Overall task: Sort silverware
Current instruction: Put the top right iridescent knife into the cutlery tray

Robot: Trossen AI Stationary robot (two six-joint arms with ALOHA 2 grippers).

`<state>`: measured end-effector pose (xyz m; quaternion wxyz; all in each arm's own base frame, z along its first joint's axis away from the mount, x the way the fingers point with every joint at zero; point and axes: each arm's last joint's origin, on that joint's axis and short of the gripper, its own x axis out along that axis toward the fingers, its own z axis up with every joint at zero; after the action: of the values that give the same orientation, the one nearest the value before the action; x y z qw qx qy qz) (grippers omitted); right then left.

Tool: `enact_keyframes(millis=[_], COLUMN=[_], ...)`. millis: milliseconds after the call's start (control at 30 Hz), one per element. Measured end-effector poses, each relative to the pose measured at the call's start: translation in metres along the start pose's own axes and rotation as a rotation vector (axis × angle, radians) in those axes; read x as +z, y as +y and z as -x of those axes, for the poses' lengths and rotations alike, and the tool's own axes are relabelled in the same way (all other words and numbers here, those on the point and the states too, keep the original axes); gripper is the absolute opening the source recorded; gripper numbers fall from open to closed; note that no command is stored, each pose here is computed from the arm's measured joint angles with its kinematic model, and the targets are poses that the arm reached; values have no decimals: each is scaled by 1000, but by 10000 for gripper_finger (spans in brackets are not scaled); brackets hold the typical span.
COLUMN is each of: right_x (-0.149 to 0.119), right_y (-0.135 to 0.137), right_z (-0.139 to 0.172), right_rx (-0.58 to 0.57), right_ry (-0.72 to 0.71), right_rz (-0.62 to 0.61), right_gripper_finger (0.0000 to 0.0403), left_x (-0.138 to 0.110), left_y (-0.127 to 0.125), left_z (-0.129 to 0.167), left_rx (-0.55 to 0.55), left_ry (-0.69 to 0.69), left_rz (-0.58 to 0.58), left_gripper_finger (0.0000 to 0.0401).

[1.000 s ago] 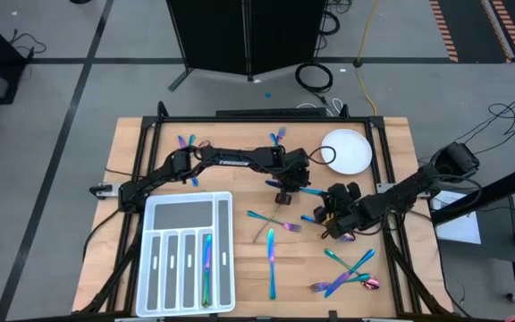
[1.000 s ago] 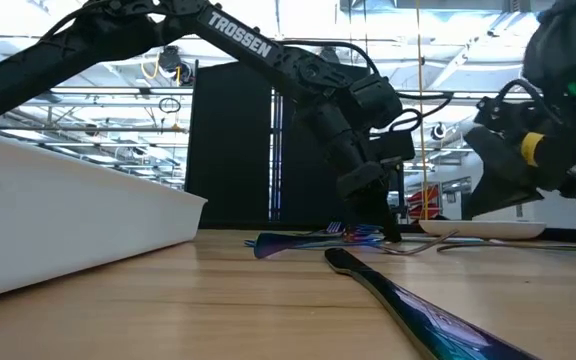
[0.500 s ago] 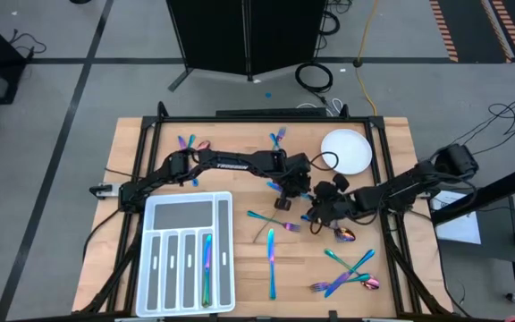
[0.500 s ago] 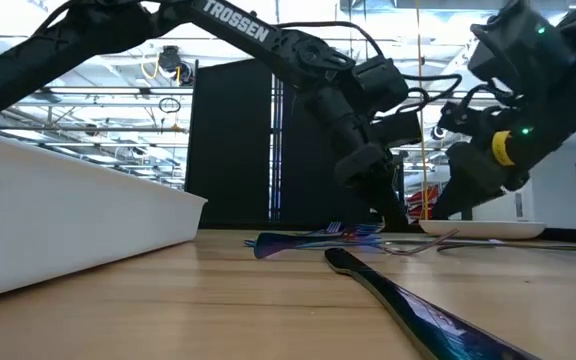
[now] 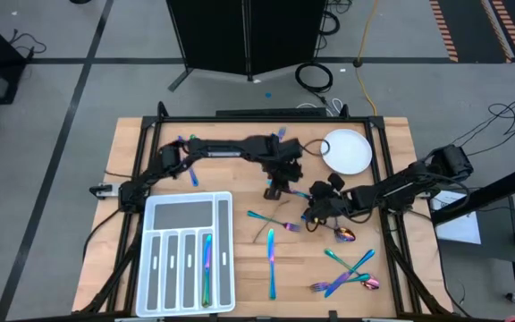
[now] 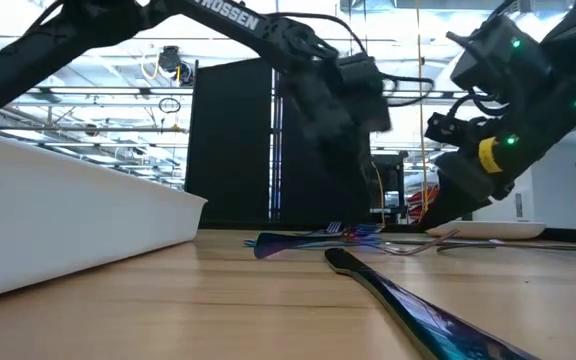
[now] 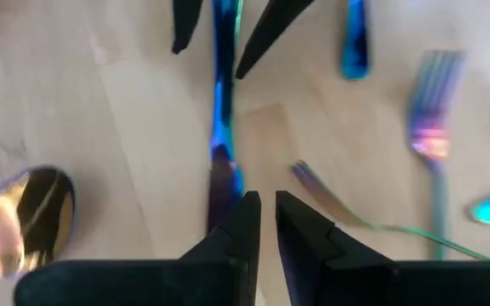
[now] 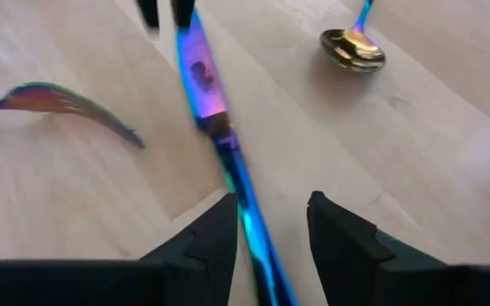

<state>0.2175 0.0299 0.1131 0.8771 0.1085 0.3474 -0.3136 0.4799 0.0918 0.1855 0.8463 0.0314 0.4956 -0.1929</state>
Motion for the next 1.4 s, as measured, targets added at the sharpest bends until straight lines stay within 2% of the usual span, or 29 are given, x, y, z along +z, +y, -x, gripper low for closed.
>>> enact_keyframes(millis=[100,267,433,500,800,1400], right_x=[-2,-7,-10,-11,-12,-11], right_y=[3,10,14,15,15,15], right_z=[3,8,13,14,15,15], right_rx=[16,46,38,42,41,38], right_ry=[-5,-7,-40,-41,-41,-50], right_rz=[-16,-38,-44,-35,-30,-42], right_gripper_finger=[116,96,78,72,61,61], left_x=[-11,-45,-67,-73,-89,-98], left_y=[1,1,-2,-3,-5,-7], left_z=[14,23,16,12,0,-10], left_rx=[-21,4,208,250,282,285], left_ry=[-4,-1,-80,-93,-48,-57], left_rz=[31,90,110,117,131,125], left_gripper_finger=[40,40,40,40,40,40])
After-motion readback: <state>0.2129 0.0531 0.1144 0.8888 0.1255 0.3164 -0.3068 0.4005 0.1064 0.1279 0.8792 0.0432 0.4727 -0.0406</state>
